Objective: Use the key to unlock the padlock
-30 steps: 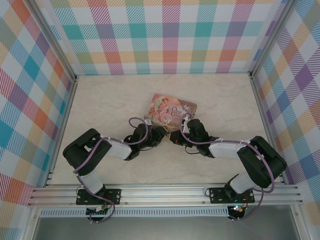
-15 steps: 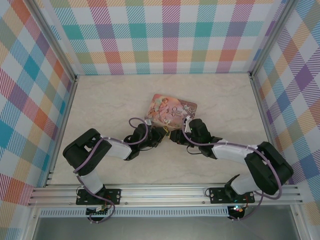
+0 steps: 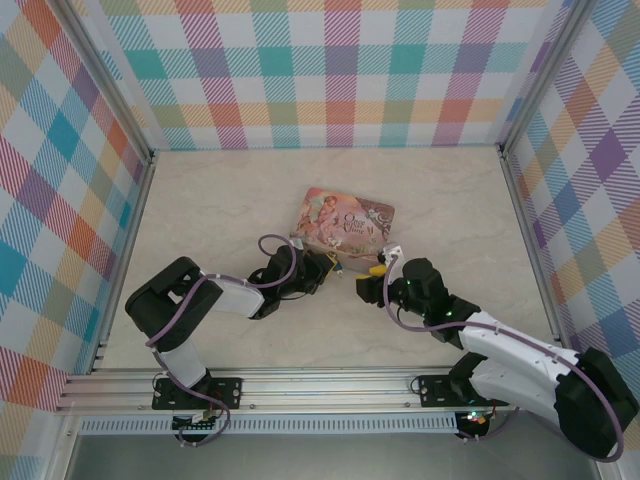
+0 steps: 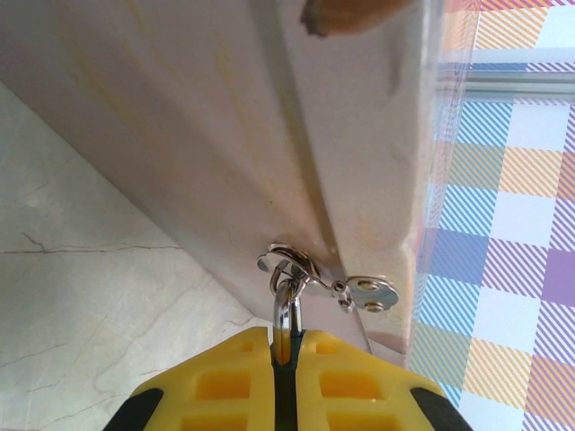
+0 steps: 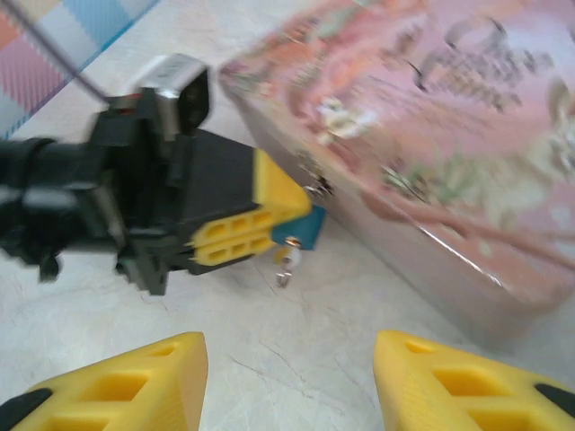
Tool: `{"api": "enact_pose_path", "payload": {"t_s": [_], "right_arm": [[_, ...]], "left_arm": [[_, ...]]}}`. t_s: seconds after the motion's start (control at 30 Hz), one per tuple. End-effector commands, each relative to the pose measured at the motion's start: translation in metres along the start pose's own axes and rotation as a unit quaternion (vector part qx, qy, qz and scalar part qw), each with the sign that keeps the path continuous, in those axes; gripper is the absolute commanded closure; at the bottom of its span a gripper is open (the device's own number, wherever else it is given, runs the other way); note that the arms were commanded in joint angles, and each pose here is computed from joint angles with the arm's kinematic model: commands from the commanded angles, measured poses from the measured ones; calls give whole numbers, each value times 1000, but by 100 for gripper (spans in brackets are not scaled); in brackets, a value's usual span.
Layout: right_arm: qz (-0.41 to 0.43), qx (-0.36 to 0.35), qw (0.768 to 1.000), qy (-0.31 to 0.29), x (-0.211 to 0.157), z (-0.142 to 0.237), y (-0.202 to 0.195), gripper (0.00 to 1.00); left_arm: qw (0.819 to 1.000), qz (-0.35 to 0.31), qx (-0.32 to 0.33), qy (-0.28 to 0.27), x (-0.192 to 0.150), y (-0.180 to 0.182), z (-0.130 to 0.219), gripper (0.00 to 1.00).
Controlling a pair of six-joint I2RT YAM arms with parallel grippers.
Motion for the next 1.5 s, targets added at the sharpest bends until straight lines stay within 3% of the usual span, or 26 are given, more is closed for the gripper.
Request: {"api": "enact_pose_path", "payload": {"t_s": [0.0, 0.2, 0.37, 0.47, 0.77, 1.47], "right_arm": [[176, -41, 983, -23, 15, 4, 7, 48], [385, -115, 916, 3, 9, -15, 18, 44], [459, -161, 873, 29, 5, -33, 13, 44], [475, -164, 864, 33, 4, -42, 14, 43], [473, -159, 865, 41, 1, -70, 19, 44], [446, -166, 877, 62, -4, -95, 8, 77]], "left_arm": [[999, 5, -33, 4, -3, -27, 5, 100], [999, 8, -33, -1, -2, -29, 8, 100], [999, 12, -34, 4, -4, -29, 7, 100], [999, 14, -35, 6, -4, -30, 6, 100], [999, 17, -35, 8, -5, -30, 4, 100], [999, 19, -34, 9, -5, -29, 3, 100]]}}
Point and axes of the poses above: each hand's point on the last joint's axis, 136 mm out from that joint toward the fingers, its own z axis back along the fingers, its own y axis along the line the jaws close on, x = y × z, the point moved 3 cm from there along z, back along the fingers, and after that the axes turned 6 degrees about z, right-handed, at the moved point
